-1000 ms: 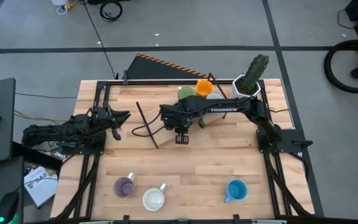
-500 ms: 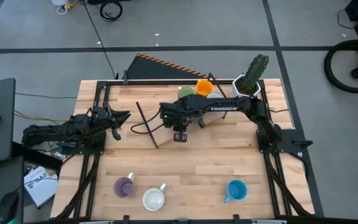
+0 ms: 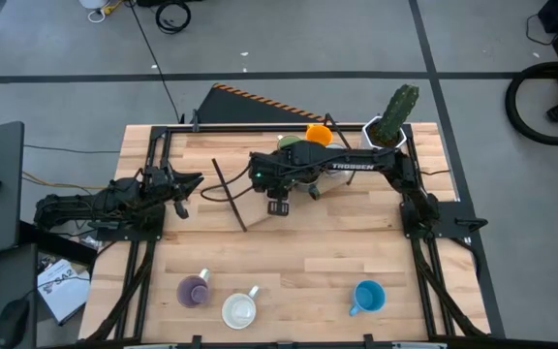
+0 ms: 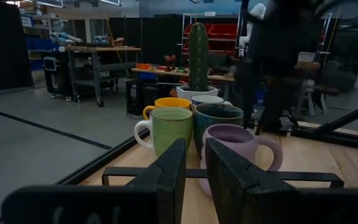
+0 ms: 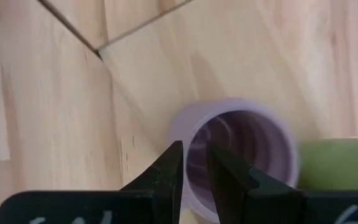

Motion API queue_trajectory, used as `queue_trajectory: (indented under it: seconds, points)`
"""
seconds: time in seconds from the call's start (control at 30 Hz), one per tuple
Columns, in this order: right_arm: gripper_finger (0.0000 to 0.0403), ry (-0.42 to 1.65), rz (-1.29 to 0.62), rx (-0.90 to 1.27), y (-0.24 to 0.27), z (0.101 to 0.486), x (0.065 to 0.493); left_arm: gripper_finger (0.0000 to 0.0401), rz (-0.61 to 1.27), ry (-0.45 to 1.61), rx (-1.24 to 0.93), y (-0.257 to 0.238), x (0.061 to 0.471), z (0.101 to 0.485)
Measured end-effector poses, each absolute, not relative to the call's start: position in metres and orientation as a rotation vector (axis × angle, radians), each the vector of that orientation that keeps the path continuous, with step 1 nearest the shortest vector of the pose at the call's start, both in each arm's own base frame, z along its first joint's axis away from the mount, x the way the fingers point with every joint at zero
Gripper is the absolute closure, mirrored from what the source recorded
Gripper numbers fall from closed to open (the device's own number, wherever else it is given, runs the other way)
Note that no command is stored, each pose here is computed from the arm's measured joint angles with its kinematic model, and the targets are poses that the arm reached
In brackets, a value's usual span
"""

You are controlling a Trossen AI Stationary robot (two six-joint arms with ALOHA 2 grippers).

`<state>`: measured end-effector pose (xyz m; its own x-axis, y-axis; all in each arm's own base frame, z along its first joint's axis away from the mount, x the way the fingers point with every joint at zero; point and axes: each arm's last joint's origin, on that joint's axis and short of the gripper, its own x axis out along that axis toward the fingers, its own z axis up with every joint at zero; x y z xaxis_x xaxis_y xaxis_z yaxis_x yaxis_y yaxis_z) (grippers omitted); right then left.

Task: Place coffee mugs
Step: Put the light blue mug on the shelf

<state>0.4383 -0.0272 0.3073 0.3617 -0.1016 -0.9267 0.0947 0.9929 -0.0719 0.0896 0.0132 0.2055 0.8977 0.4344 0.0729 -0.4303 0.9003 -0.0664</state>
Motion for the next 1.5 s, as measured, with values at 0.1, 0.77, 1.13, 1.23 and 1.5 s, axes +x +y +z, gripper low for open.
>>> queue_trajectory:
  seconds: [0.1, 0.77, 1.13, 1.23, 1.5]
  points:
    - [0.0325, 1.184, -0.122, 0.043, -0.022, 0.320, 0.435, 0.0333, 0.447, -0.085, -0.050, 0.013, 0.090, 0.205]
    - [0.0325, 1.443, -0.154, -0.039, 0.076, 0.313, 0.402, 0.0333, 0.302, -0.077, -0.152, 0.009, 0.091, 0.203]
    - [0.0325, 1.294, -0.251, -0.206, 0.155, 0.306, 0.384, 0.0333, -0.282, -0.237, -0.083, -0.010, 0.089, 0.222]
    - [0.0325, 1.290, -0.240, -0.248, 0.171, 0.291, 0.378, 0.0333, -0.239, -0.238, -0.093, -0.009, 0.089, 0.222]
    - [0.0325, 1.212, -0.147, -0.276, 0.166, 0.253, 0.365, 0.0333, -0.127, -0.312, -0.240, -0.005, 0.086, 0.246]
